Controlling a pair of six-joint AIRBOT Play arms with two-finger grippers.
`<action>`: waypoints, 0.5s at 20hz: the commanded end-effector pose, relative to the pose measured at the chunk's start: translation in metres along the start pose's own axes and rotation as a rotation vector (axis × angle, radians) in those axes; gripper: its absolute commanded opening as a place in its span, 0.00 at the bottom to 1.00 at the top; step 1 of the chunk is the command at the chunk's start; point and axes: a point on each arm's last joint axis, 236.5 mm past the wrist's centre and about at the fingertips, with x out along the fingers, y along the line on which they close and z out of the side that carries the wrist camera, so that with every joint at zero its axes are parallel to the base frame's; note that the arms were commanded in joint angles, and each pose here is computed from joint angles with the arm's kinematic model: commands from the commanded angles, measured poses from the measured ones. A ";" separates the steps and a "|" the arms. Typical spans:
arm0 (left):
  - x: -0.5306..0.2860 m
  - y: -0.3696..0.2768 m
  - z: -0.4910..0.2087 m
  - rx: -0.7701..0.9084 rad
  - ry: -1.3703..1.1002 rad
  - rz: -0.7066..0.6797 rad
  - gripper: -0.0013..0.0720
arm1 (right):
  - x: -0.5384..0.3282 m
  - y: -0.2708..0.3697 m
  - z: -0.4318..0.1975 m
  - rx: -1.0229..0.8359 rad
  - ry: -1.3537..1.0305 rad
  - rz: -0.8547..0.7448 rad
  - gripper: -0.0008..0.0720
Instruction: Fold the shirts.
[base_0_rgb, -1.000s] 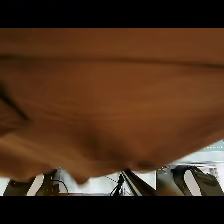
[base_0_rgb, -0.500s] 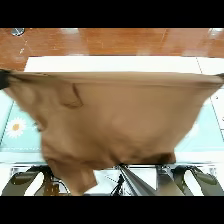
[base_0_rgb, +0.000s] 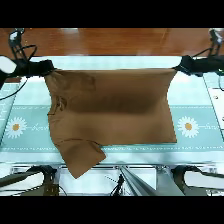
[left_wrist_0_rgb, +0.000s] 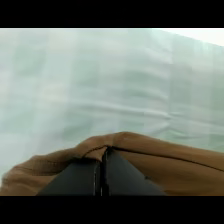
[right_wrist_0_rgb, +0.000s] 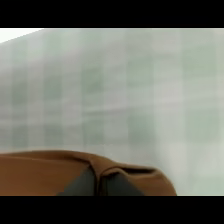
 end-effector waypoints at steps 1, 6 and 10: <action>0.036 -0.001 -0.030 -0.083 0.219 -0.013 0.04 | 0.054 -0.003 0.008 0.104 0.076 0.070 0.04; 0.000 -0.013 -0.085 0.071 0.505 -0.055 0.04 | 0.036 -0.005 -0.028 0.052 0.252 0.097 0.04; -0.023 0.017 -0.131 0.114 0.714 0.035 0.04 | 0.022 -0.043 -0.094 0.000 0.513 -0.023 0.04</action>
